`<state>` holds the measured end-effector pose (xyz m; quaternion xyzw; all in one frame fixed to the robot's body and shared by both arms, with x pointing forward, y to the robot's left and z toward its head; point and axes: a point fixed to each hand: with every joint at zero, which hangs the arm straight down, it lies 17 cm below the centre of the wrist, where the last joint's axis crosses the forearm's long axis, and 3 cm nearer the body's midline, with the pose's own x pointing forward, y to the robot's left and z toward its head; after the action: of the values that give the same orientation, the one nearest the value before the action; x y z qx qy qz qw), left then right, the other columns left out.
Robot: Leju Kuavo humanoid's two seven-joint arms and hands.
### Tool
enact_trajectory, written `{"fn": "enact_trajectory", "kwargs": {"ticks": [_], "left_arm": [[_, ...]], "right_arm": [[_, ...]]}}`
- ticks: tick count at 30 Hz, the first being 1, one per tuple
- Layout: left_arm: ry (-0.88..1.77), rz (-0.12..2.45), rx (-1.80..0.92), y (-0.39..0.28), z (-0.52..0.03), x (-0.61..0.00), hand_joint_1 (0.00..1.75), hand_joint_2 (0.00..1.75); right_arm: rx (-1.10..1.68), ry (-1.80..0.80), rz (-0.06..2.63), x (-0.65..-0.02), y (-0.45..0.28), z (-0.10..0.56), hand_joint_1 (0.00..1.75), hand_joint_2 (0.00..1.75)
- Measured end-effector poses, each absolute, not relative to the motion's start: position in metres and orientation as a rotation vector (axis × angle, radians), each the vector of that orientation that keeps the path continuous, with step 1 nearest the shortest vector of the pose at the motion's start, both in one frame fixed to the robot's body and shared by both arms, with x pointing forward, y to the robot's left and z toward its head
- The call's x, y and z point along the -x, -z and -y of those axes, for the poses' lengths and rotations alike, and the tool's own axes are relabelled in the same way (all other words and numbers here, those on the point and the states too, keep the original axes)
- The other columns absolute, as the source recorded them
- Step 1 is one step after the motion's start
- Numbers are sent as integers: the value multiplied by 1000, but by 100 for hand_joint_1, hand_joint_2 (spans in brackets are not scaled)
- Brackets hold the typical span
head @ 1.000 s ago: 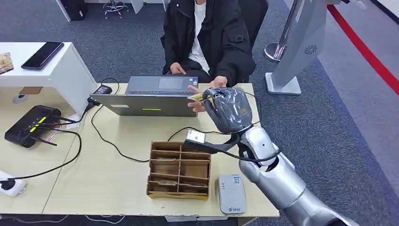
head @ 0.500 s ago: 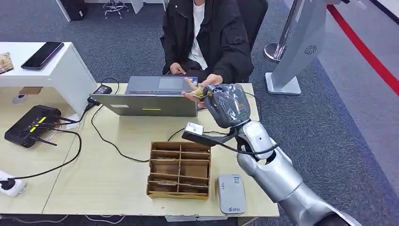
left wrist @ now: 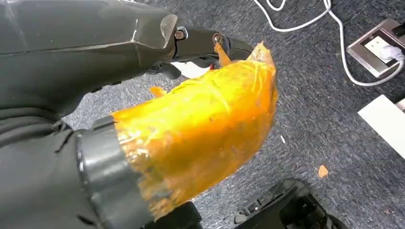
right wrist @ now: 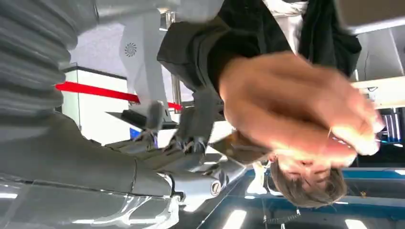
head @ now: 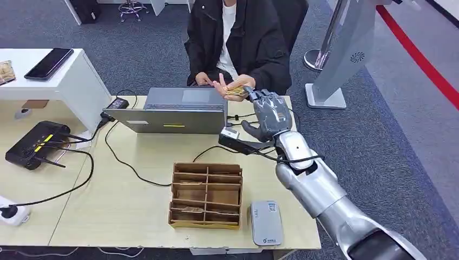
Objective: Pass the card to the sensor for recognition and then transmit it.
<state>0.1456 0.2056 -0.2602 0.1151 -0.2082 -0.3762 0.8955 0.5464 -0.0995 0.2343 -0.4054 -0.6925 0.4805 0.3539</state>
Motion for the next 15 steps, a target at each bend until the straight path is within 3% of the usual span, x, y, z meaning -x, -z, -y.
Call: {"fn": "enact_trajectory", "kwargs": {"ticks": [15], "left_arm": [[786,428,-246,260,-207,-146,0,0]], "right_arm": [[1111,-1213,1808,-548,-250,108,0,0]]}}
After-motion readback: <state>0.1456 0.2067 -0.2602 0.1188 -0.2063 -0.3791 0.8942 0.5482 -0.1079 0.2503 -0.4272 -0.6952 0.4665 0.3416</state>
